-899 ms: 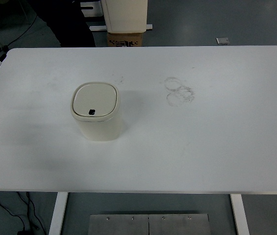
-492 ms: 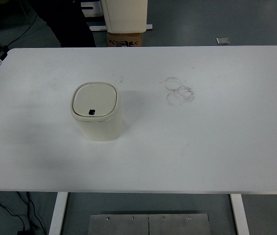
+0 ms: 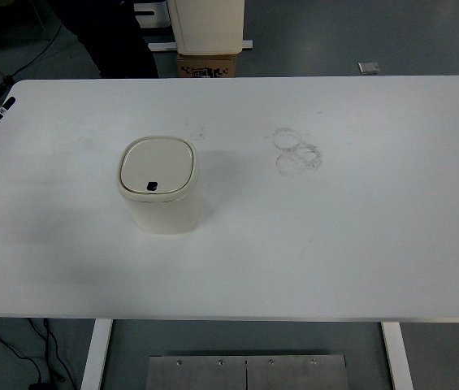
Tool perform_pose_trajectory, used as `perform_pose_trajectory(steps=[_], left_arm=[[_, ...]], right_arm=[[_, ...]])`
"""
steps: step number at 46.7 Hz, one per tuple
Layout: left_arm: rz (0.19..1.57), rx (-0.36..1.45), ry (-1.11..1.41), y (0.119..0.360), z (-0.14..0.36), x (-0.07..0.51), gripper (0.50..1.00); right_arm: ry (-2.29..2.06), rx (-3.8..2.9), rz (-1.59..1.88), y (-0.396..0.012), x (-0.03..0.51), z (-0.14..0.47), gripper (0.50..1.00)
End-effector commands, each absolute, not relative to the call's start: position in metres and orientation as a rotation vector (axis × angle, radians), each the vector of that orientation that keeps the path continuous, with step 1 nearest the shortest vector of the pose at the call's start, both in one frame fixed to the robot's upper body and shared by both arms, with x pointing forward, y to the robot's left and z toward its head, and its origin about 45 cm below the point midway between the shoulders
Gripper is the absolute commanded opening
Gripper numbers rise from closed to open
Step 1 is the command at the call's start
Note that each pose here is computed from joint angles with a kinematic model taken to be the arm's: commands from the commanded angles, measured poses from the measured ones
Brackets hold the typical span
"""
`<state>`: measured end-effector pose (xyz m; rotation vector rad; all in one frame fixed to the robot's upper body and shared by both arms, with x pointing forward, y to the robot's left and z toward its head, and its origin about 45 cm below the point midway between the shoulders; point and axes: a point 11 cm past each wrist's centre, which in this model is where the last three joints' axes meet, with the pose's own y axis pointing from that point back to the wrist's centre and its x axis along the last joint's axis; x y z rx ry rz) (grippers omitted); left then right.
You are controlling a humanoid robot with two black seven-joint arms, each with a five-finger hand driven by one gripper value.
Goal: Open trash can
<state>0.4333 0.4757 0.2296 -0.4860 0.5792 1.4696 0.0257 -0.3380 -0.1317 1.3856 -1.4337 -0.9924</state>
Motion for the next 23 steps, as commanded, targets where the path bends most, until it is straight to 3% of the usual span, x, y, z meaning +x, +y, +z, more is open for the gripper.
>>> perform_pose_trajectory(steps=[1, 23], left_arm=[[1.469, -0.486, 0.589, 0.4729, 0.2254, 0.433, 1.0], [1.465, -0.481, 0.587, 0.4693, 0.2271, 0.4362, 1.0]], right_arm=[[-1.434, 1.386, -0.992, -0.338, 0.0258, -0.1317, 0.991], [-1.435, 1.387, -0.991, -0.338, 0.0266, -0.1316, 0.991]])
